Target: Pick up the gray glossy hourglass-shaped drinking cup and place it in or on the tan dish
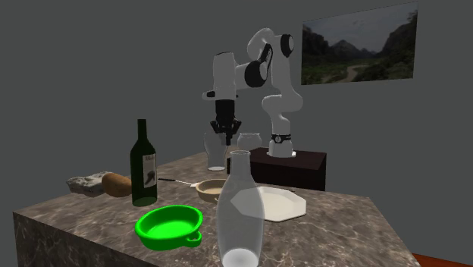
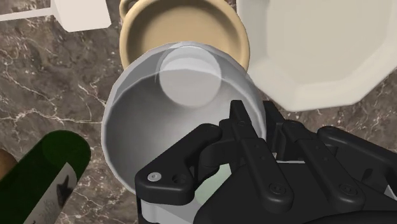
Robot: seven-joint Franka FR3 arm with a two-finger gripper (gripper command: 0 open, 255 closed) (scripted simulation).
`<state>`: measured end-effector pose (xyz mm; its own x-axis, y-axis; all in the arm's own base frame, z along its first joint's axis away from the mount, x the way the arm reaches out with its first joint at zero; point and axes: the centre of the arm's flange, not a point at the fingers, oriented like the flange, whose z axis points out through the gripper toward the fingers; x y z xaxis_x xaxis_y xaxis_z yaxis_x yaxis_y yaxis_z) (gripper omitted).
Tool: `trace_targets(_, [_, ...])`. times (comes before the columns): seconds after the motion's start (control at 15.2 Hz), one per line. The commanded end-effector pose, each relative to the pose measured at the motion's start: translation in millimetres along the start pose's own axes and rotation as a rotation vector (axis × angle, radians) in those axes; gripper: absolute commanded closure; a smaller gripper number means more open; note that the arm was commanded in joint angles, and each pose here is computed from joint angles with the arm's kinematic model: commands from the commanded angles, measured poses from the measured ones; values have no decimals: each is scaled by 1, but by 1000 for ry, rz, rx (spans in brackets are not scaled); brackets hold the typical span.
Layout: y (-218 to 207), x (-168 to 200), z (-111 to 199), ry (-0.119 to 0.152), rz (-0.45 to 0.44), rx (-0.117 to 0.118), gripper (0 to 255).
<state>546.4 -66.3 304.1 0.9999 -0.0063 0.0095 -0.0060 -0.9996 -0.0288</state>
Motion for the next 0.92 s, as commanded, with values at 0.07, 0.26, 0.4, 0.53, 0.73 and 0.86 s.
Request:
trace_targets(0.07, [0, 0, 17, 1, 0, 0, 255])
trace_targets(0.26, [1, 0, 33, 1, 0, 0, 255])
trace_targets(0.4, [1, 0, 43, 1, 0, 0, 255])
trace_targets(0.53, [1, 0, 54, 1, 0, 0, 255])
trace_targets(0.73, [2, 0, 71, 1, 0, 0, 255])
trace_targets(0.86, [2, 0, 71, 1, 0, 0, 255])
